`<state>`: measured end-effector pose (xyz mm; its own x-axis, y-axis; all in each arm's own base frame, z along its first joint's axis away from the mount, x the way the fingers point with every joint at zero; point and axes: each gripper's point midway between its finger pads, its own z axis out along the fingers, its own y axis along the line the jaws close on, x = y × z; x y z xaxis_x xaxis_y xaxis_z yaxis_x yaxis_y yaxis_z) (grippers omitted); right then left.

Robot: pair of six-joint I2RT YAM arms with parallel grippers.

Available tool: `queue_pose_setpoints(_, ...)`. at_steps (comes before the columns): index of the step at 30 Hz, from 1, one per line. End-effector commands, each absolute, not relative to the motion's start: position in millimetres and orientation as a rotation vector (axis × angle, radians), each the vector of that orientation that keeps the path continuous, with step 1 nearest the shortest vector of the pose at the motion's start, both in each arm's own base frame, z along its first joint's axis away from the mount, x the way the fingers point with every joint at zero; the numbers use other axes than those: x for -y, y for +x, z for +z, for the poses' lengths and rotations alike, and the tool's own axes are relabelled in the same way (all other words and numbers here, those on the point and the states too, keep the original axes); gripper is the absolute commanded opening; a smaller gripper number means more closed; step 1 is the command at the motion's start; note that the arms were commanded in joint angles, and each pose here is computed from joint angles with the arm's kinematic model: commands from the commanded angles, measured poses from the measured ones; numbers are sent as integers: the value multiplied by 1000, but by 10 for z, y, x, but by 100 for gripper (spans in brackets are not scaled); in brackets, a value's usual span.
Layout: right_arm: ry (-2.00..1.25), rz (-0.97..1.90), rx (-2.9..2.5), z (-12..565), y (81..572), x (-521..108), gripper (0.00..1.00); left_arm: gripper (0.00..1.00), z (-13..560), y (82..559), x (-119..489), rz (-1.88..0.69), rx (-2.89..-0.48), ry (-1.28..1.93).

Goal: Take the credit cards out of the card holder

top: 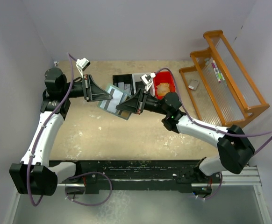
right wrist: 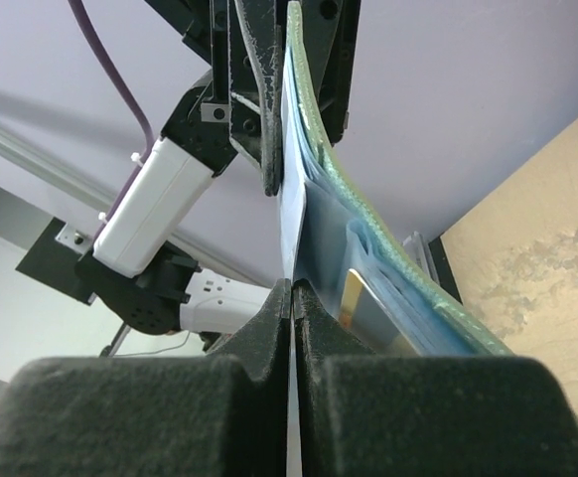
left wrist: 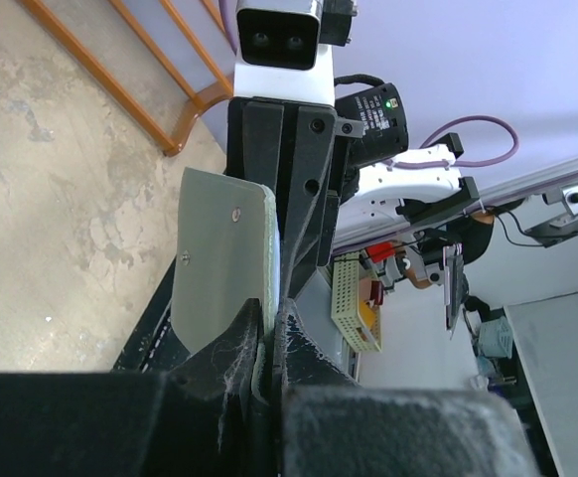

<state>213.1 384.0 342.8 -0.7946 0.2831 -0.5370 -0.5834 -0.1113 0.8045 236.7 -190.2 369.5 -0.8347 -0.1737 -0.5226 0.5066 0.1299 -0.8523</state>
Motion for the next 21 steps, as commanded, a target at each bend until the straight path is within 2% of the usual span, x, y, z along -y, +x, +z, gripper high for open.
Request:
queue_pose_setpoints(1, -344, 1932, -1543, 3508, 2095, -3700, 0, 1, 3906, 2262, 1882, -1733, -1832, 403)
queue_pose_setpoints(8, -371, 1942, -1532, 3571, 2102, -3737, 0, 0, 3915, 2328, 1884, -1727, -1822, 387)
queue_pose_setpoints(9, -375, 1947, -1525, 3603, 2108, -3749, 4, 0, 3917, 2326, 1885, -1728, -1822, 388)
queue_pose_setpoints(11, -381, 1958, -1503, 3675, 2120, -3768, 22, 0, 3921, 2319, 1884, -1725, -1818, 391)
queue_pose_setpoints(13, -390, 1976, -1486, 3716, 2124, -3790, 31, 0, 3916, 2312, 1883, -1723, -1818, 388)
queue_pose_setpoints(15, -393, 1994, -1471, 3744, 2129, -3804, 35, 0, 3905, 2311, 1882, -1726, -1823, 381)
queue_pose_setpoints(21, -382, 2022, -1460, 3758, 2169, -3846, 36, 0, 3884, 2315, 1883, -1724, -1827, 377)
